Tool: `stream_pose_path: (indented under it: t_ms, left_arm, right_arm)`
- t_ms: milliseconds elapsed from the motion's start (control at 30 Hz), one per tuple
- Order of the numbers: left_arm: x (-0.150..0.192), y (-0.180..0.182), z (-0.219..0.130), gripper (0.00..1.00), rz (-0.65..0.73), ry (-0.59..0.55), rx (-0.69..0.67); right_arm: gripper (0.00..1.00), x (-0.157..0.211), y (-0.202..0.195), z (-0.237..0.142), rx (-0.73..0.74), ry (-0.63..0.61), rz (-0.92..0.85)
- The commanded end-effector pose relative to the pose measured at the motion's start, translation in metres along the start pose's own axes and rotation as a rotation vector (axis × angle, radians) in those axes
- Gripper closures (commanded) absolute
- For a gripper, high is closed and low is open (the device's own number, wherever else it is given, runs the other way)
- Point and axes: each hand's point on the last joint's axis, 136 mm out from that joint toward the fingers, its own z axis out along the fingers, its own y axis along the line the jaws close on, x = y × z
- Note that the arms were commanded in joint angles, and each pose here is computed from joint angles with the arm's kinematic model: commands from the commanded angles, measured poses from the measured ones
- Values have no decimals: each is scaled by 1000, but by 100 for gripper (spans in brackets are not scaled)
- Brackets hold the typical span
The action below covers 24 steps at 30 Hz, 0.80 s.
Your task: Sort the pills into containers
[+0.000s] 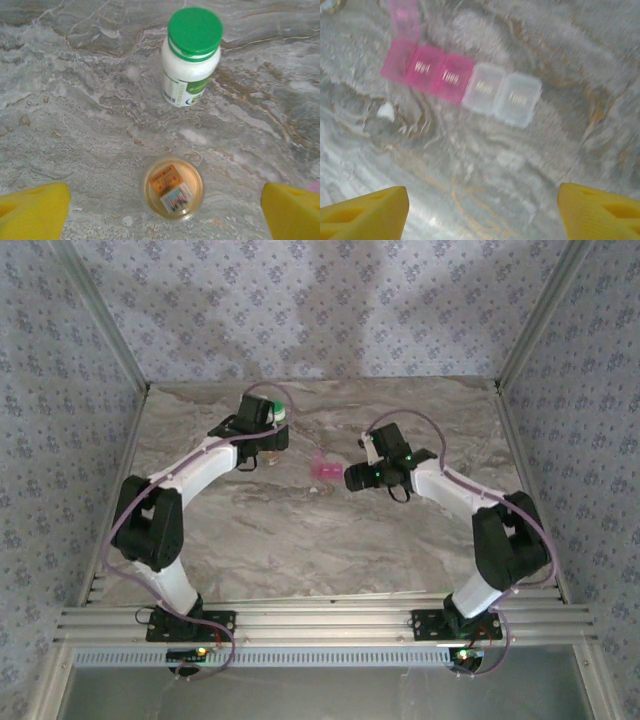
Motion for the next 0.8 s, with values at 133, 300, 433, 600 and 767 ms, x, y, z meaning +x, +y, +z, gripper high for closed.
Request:
stream_pose_path:
  t_ms: [133, 300, 433, 600, 767]
  left_arm:
    - [0, 4, 26, 5, -23, 40, -57]
    - [11, 9, 41, 7, -48, 88, -105]
    - [16, 10, 48, 10, -69, 103, -124]
    - [25, 12, 55, 18, -84, 129, -144]
    - [30, 11, 57, 29, -69, 131, -156]
  right_arm:
    - [17, 5, -2, -7, 37, -78, -14]
    - [17, 7, -4, -8, 45, -83, -11]
    - [17, 5, -5, -13, 50, -103, -11]
    - [17, 7, -7, -15, 60, -98, -8]
    - [17, 6, -8, -19, 65, -111, 0]
